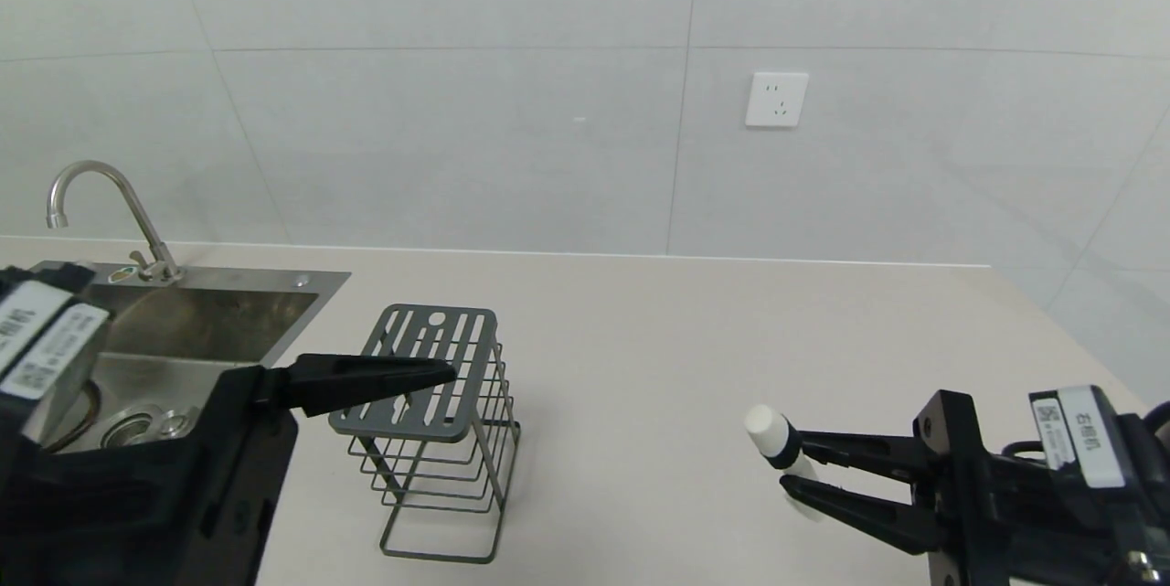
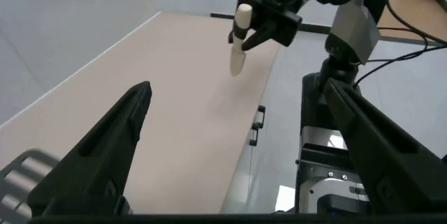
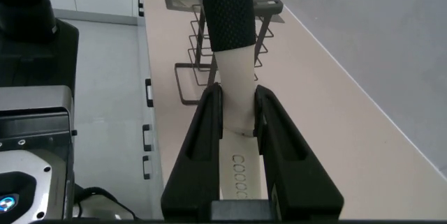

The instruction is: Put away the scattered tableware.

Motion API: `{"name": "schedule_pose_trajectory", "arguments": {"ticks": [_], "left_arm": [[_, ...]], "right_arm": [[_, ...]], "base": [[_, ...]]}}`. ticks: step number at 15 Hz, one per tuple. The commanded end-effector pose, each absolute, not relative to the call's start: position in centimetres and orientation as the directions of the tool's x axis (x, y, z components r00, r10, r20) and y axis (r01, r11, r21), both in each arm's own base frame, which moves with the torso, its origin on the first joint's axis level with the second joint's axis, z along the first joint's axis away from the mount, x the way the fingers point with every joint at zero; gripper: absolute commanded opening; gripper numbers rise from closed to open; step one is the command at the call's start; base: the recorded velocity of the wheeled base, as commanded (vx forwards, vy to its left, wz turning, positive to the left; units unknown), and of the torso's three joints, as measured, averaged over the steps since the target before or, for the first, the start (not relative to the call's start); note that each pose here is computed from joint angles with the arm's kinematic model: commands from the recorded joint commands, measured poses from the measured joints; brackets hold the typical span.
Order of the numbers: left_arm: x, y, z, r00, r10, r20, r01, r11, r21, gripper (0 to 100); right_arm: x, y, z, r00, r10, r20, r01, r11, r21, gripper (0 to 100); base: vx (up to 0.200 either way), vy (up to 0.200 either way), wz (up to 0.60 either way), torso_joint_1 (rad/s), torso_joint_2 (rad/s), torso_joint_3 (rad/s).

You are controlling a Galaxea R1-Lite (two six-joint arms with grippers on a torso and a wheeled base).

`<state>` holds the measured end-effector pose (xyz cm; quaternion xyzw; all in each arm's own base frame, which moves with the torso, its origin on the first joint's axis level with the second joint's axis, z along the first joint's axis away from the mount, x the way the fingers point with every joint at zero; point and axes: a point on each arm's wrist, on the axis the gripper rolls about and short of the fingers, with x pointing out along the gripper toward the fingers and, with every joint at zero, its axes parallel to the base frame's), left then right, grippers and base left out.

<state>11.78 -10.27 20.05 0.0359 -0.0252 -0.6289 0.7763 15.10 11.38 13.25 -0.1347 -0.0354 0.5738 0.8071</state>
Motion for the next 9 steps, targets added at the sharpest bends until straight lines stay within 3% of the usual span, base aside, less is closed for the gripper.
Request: {"name": "schedule_pose_trajectory", "arguments": {"ticks": [1,5,9], "left_arm": [[13.7,-12.8,18.3,0.154,-0.987,-0.052,0.986,0.151,0.066,100],[16.4,-15.1,17.3,0.145,-0.989,0.005,0.984,0.145,0.105,100],[17.9,-17.6,18.1,0.105,-0.993,0.046,0.984,0.11,0.142,100]], "right_arm": [[15.7,11.8,14.1,0.339,0.938,-0.066,-0.909,0.309,-0.28,0],[16.8,13.5,14.7,0.307,0.951,-0.047,-0.914,0.281,-0.293,0],[18.4,15.2,15.2,0.287,0.958,-0.024,-0.913,0.266,-0.309,0]], "base": [[0.0,0.0,0.0,0.0,0.0,0.0],[0.0,0.0,0.0,0.0,0.0,0.0],[0.0,0.0,0.0,0.0,0.0,0.0]]}}
